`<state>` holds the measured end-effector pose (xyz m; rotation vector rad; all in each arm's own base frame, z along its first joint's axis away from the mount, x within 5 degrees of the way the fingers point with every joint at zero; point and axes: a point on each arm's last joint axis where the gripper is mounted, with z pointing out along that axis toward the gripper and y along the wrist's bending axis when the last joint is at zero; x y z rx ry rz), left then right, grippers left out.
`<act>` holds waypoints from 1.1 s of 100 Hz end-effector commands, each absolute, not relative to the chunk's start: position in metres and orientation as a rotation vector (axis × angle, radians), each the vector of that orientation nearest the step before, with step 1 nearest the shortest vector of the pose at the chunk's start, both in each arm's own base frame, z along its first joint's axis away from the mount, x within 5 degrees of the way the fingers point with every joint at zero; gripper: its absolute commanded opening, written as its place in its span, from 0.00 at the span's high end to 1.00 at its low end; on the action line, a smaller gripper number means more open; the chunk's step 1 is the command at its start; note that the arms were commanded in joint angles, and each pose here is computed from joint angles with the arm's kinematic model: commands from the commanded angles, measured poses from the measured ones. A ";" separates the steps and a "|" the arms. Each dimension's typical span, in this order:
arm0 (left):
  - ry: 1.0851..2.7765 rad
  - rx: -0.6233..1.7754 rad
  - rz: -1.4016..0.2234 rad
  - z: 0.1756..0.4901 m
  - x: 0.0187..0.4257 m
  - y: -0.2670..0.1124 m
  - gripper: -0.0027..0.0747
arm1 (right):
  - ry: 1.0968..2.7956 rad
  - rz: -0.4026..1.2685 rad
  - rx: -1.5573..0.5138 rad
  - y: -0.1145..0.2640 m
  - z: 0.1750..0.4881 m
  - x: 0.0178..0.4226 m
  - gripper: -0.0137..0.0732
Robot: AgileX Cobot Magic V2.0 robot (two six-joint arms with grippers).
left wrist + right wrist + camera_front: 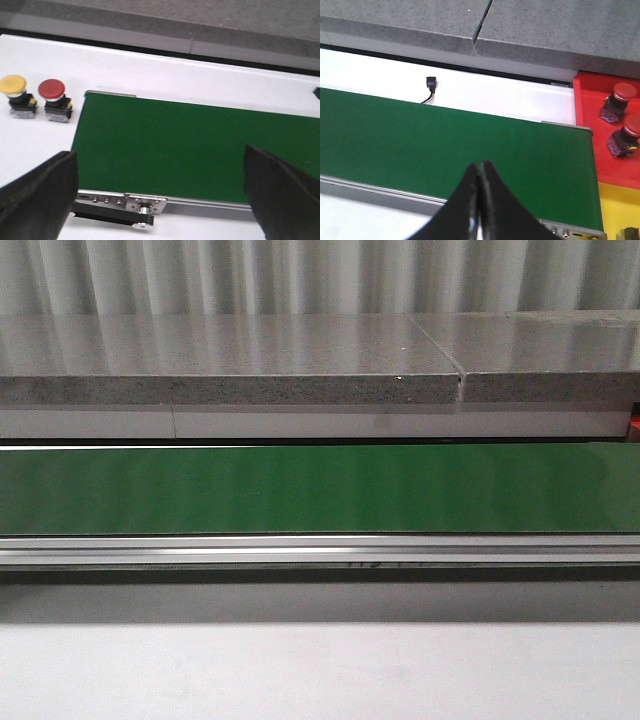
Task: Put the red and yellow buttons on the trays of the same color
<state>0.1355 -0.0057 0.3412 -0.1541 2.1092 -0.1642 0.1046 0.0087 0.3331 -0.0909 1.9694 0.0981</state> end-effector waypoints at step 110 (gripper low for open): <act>2.386 -0.719 -0.108 0.255 0.374 0.101 0.14 | 1.877 0.090 -0.071 0.008 0.347 0.106 0.98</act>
